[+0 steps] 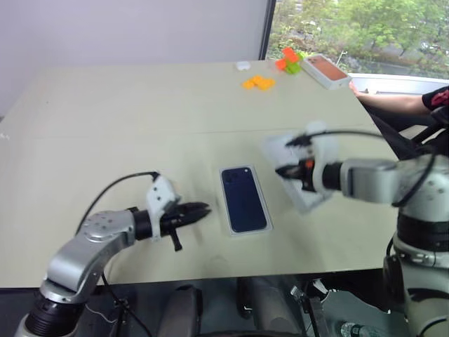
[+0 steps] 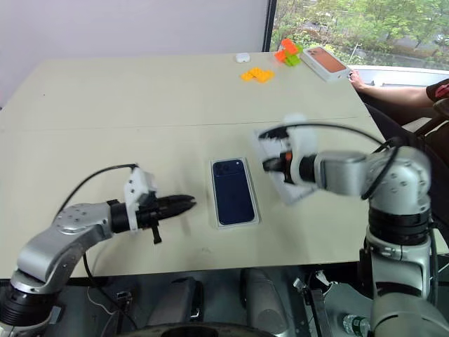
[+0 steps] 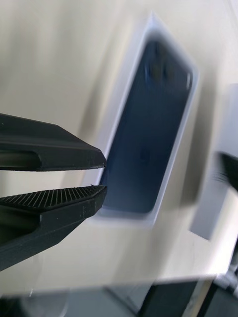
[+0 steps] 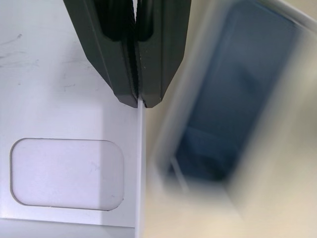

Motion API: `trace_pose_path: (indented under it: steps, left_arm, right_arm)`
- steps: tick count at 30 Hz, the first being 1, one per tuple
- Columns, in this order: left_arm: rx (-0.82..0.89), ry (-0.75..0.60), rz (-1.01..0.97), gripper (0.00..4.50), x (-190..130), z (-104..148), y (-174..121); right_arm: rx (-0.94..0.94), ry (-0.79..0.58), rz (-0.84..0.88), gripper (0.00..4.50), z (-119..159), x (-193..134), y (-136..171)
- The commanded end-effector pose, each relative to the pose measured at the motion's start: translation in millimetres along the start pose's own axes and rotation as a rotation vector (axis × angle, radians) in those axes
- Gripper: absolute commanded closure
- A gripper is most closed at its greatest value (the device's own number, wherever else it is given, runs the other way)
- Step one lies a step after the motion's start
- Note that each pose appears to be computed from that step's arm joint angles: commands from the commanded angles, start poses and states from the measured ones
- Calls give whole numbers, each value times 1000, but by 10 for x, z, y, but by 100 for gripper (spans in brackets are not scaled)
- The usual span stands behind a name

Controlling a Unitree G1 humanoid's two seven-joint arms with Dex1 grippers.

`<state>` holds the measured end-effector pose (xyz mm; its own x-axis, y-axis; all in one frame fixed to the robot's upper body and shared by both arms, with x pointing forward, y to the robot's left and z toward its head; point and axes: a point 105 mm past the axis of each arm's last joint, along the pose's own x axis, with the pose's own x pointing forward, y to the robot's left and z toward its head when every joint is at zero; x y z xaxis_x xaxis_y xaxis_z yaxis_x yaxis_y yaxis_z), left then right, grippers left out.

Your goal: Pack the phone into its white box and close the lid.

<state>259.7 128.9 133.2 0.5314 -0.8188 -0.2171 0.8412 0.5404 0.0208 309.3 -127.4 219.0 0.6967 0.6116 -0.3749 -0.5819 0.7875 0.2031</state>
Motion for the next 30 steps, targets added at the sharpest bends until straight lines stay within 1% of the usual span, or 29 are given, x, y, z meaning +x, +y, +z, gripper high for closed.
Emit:
trace_pose_path:
  steps: [1,3,4,5,6,8,10,12,13,14,17,19,22,27,28,30]
  left_arm:
    - [15,-33,50,389,-113,87,107]
    - [18,-15,91,389,-190,53,208]
    - [18,-8,112,389,-225,38,258]
    - [18,-4,131,389,-256,30,302]
    - [18,-3,140,389,-269,27,326]
    - [22,-2,165,389,-302,29,383]
    - [24,-2,178,389,-313,30,410]
    - [25,-1,181,389,-315,27,416]
    - [25,-1,182,389,-316,26,416]
    - [25,3,184,389,-321,17,415]
    - [25,9,190,389,-335,5,406]
    - [28,9,191,389,-341,9,394]
    - [25,9,191,389,-341,7,387]
    - [31,14,165,389,-247,-7,312]
    - [31,11,157,389,-228,2,297]
    - [30,4,135,389,-187,16,258]
  right_arm:
    - [88,-158,261,445,288,-140,344]
    - [230,-205,472,445,325,-134,648]
    - [316,-236,552,445,344,-88,767]
    - [405,-260,593,445,353,-13,853]
    - [459,-275,601,445,357,43,896]
    - [592,-263,634,445,278,199,1050]
    - [703,-221,632,445,184,346,1145]
    - [769,-181,622,445,112,442,1195]
    - [790,-163,618,445,79,475,1213]
    - [817,-111,589,445,-29,554,1209]
    - [874,-12,494,445,-269,689,1139]
    - [910,1,466,445,-326,710,1112]
    - [908,13,452,445,-371,707,1105]
    - [923,49,389,445,-455,751,1008]
    - [920,45,390,420,-450,744,999]
    - [906,30,394,355,-426,719,977]
